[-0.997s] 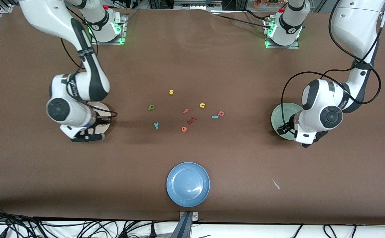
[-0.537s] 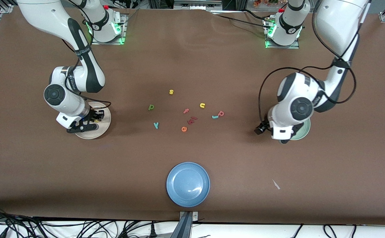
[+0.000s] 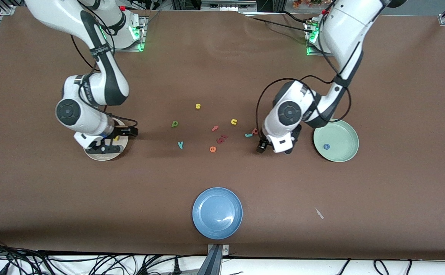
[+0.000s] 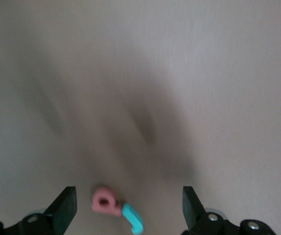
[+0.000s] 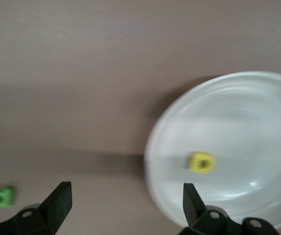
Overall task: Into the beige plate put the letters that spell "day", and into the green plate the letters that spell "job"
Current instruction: 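Release the yellow letter on the beige plate while the left gripper returns, then grasp the cyan j with the left gripper while the right grasps green d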
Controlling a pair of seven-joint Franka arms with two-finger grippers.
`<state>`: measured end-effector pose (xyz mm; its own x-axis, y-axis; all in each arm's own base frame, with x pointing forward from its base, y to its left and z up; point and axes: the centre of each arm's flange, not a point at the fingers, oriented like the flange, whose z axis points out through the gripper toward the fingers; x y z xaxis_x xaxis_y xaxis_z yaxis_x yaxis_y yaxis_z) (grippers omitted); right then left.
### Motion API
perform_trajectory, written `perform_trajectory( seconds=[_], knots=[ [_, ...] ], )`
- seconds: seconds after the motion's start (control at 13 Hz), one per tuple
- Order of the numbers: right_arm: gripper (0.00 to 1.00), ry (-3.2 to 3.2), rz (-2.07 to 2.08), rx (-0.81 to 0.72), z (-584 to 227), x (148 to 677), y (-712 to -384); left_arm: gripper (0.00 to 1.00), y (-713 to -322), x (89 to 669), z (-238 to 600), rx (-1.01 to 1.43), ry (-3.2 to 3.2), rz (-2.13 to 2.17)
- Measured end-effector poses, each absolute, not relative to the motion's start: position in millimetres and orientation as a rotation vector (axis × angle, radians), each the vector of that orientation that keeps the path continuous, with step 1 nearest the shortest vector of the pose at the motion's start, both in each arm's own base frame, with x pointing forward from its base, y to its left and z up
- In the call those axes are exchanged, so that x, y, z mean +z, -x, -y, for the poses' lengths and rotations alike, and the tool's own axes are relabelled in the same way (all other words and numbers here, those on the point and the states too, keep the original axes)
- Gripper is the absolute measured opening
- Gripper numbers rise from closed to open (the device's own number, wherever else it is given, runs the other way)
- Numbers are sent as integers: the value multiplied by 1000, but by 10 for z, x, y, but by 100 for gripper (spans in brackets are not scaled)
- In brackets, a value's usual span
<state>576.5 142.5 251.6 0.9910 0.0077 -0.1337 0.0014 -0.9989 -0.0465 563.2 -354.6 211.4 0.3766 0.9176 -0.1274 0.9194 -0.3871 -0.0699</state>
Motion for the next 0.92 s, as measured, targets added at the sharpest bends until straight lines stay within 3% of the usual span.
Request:
perform_trajectory(
  seconds=[0.15,0.31,0.61,0.92],
  knots=[
    [100,3073,-92,213,-1720,2450,-5695,91,-5586,2019,3814,-236,-2555,-1792],
    [100,3070,-186,196,-2017,2368,-5623,69,-5572,1896,3954,-246,-2538,-1823],
    [100,3076,-341,147,-2691,2113,-5407,59,-5631,1798,3925,-243,-2513,-1872],
    [100,3080,-413,137,-2957,1935,-5302,56,-5594,1755,3954,-250,-2498,-1909]
  ],
)
